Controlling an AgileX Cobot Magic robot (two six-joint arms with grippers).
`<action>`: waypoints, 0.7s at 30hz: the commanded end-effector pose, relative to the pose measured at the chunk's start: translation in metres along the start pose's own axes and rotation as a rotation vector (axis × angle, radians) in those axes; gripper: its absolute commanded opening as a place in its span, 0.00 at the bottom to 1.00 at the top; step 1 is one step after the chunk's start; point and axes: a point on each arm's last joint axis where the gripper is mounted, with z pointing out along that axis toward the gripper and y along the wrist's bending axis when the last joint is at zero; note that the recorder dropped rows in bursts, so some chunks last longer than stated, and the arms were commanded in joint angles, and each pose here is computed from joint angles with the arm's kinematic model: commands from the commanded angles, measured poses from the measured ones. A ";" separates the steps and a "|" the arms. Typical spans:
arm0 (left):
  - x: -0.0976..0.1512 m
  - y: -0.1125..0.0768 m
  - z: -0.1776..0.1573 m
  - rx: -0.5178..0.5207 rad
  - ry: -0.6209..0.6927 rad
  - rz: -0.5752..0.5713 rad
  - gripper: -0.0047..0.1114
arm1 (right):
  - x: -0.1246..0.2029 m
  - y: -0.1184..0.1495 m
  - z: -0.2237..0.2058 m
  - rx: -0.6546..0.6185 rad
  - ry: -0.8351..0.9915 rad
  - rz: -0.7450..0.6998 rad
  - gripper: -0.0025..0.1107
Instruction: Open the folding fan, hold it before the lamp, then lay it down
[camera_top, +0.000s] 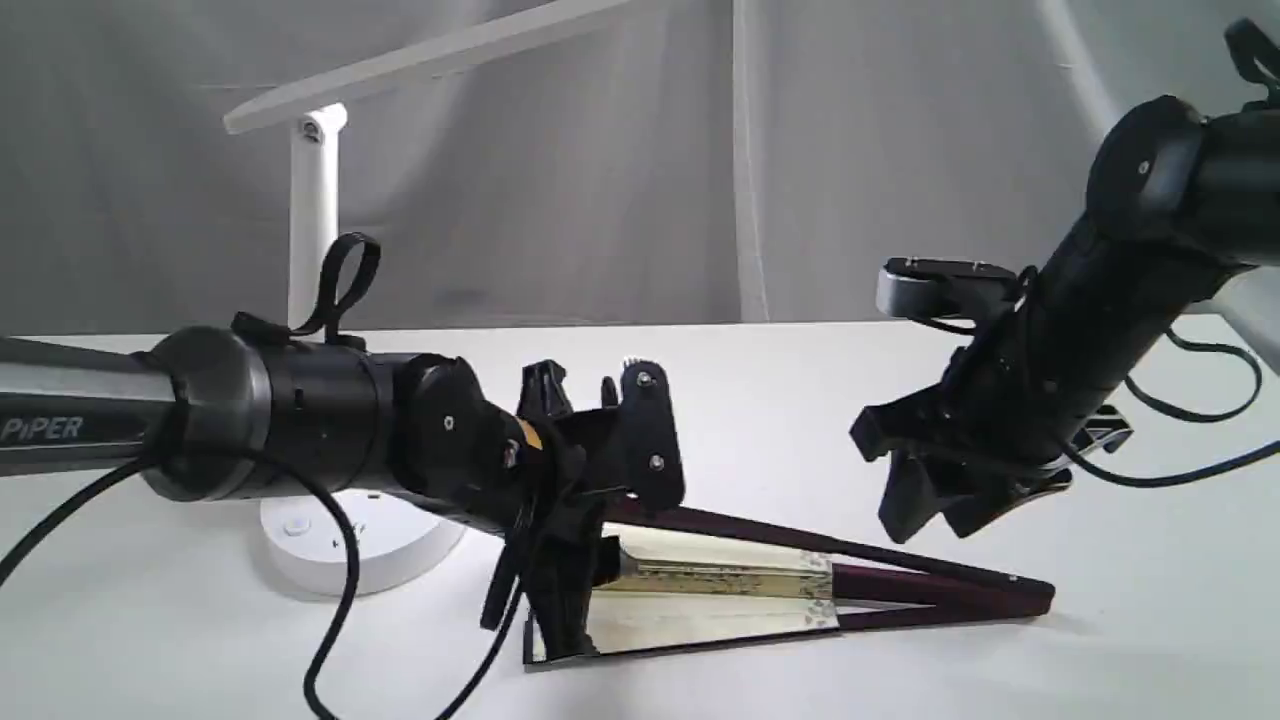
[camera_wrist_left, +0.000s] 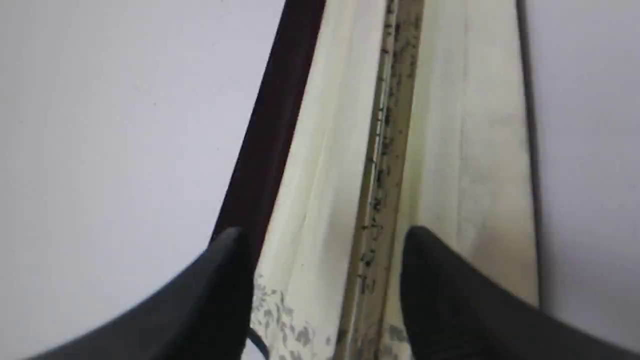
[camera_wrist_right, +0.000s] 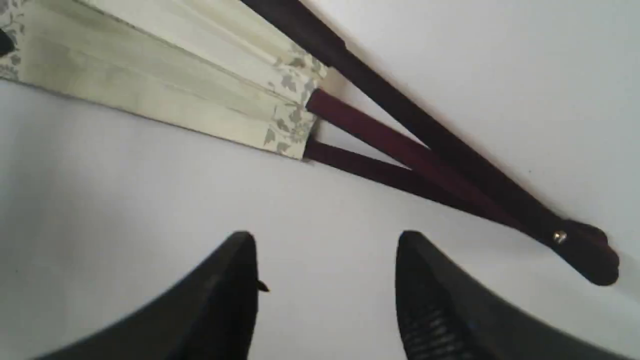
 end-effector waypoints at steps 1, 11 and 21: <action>-0.007 0.004 -0.014 -0.012 -0.026 -0.235 0.45 | -0.005 -0.006 0.009 -0.014 0.041 -0.007 0.49; -0.007 -0.007 -0.045 0.168 0.108 -0.737 0.45 | -0.032 -0.017 0.038 -0.041 0.097 -0.049 0.53; -0.002 -0.015 -0.056 0.257 0.233 -0.938 0.45 | -0.049 -0.044 0.058 -0.184 0.025 0.051 0.53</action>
